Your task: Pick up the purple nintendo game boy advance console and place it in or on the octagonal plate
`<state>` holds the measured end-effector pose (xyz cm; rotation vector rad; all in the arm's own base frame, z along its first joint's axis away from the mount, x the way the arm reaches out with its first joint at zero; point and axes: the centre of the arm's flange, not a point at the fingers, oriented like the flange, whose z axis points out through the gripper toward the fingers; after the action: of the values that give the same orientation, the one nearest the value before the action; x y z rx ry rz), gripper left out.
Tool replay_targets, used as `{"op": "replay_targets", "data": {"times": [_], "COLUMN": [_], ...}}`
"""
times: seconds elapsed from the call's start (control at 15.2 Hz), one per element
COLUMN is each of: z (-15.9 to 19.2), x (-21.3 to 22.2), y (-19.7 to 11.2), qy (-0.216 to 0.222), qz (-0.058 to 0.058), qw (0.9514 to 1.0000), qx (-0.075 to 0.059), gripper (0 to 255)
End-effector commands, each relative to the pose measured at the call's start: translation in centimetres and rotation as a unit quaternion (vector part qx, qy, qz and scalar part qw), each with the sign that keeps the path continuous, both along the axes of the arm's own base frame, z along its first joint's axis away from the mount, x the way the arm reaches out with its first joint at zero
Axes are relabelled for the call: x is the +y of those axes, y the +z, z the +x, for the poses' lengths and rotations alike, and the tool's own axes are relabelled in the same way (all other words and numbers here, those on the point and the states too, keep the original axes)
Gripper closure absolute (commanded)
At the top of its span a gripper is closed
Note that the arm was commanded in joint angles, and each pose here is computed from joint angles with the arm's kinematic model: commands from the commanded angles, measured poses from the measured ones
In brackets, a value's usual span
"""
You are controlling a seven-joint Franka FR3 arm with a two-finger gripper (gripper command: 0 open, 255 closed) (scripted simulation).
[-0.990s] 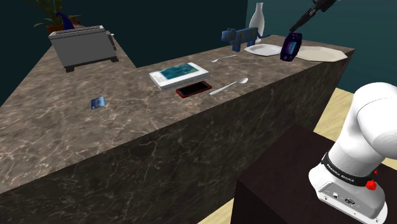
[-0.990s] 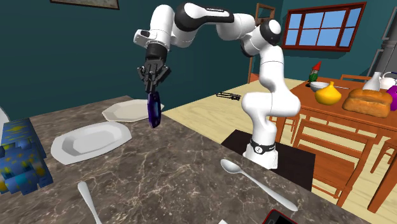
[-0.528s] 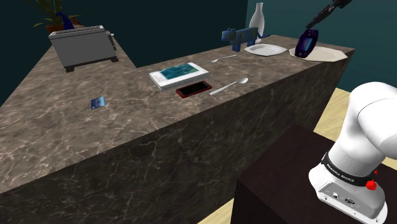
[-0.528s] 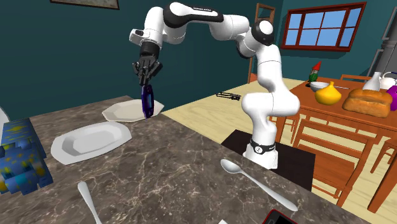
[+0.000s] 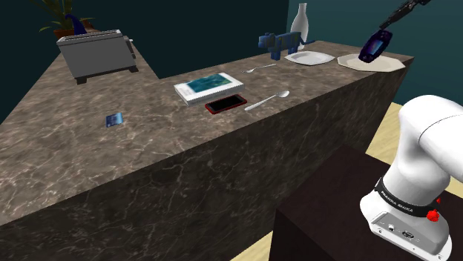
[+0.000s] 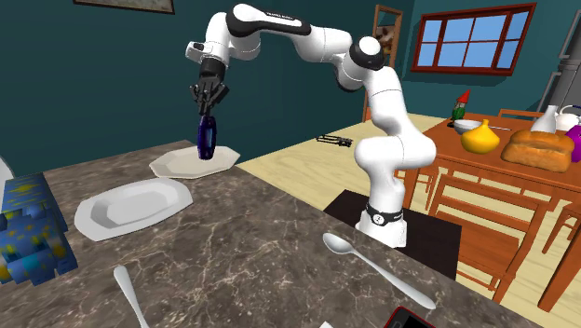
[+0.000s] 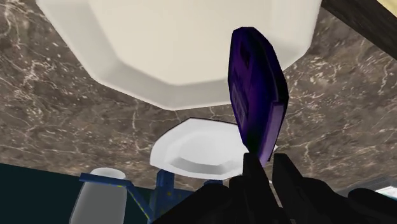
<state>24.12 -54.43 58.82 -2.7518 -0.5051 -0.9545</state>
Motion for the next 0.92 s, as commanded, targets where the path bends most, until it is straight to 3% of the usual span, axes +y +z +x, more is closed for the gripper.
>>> {"op": "replay_targets", "data": {"times": [0.0,0.26,0.86], "z": [-0.9,-3.3,-3.3], "x": [-2.5,-7.5,-7.5], "y": [0.1,0.5,-4.3], "qy": [0.0,0.0,0.0], "qz": [0.0,0.0,0.0], "qw": [1.0,1.0,1.0], "qx": [0.001,0.001,0.001], "gripper": [255,255,255]}}
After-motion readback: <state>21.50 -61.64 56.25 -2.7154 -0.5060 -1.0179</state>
